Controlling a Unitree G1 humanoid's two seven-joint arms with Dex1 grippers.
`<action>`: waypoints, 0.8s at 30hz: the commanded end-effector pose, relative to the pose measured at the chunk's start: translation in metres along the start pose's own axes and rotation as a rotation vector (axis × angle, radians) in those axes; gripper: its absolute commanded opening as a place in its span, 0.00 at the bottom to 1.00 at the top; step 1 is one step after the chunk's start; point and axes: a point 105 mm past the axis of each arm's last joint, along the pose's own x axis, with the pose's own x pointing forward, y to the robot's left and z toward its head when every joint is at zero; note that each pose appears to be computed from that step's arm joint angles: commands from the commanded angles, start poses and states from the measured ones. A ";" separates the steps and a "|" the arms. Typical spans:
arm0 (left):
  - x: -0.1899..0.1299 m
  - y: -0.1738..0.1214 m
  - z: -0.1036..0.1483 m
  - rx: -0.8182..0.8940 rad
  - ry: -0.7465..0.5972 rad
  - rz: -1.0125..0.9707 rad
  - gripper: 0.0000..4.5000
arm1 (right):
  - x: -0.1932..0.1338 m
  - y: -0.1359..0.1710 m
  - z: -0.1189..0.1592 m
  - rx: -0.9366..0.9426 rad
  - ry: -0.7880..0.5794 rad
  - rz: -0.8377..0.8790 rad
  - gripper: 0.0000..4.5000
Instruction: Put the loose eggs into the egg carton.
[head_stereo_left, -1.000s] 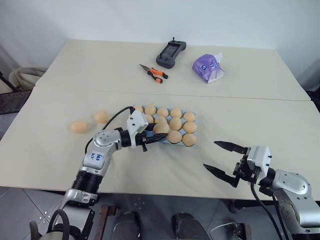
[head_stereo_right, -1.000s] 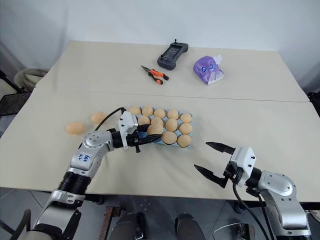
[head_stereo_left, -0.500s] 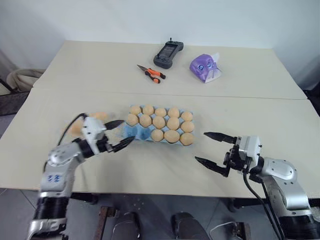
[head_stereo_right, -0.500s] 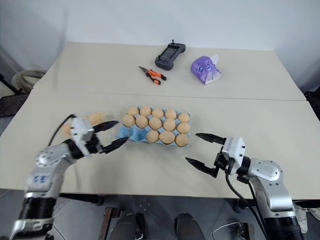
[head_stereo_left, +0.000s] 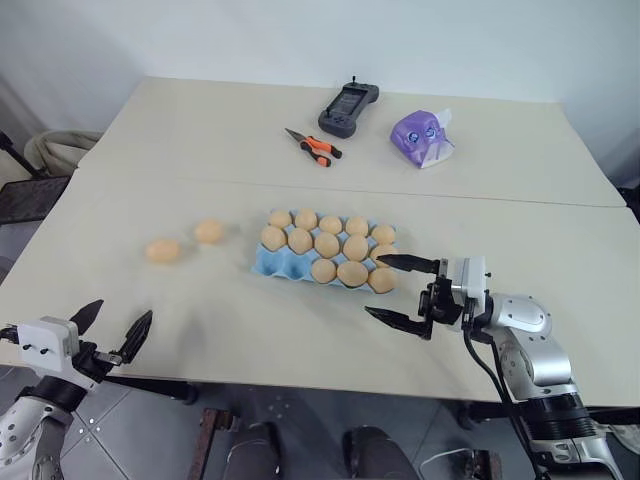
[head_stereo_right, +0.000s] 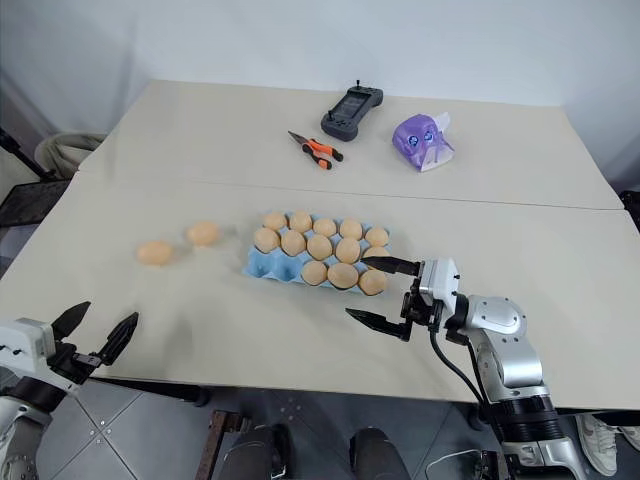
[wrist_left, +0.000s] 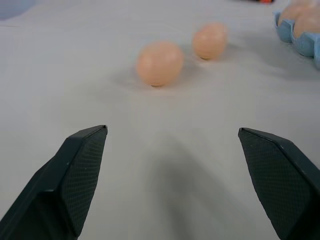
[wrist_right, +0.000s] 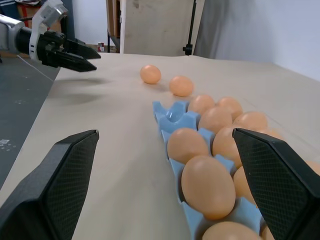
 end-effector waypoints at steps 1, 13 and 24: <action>0.013 -0.006 0.016 0.008 -0.055 -0.002 1.00 | -0.008 -0.003 0.006 -0.030 -0.009 -0.033 1.00; 0.117 0.004 0.022 0.026 0.020 -0.014 1.00 | -0.025 0.002 0.006 -0.015 0.039 -0.093 1.00; 0.123 0.019 0.010 0.018 0.082 0.029 0.80 | -0.028 0.005 0.006 -0.017 0.039 -0.151 1.00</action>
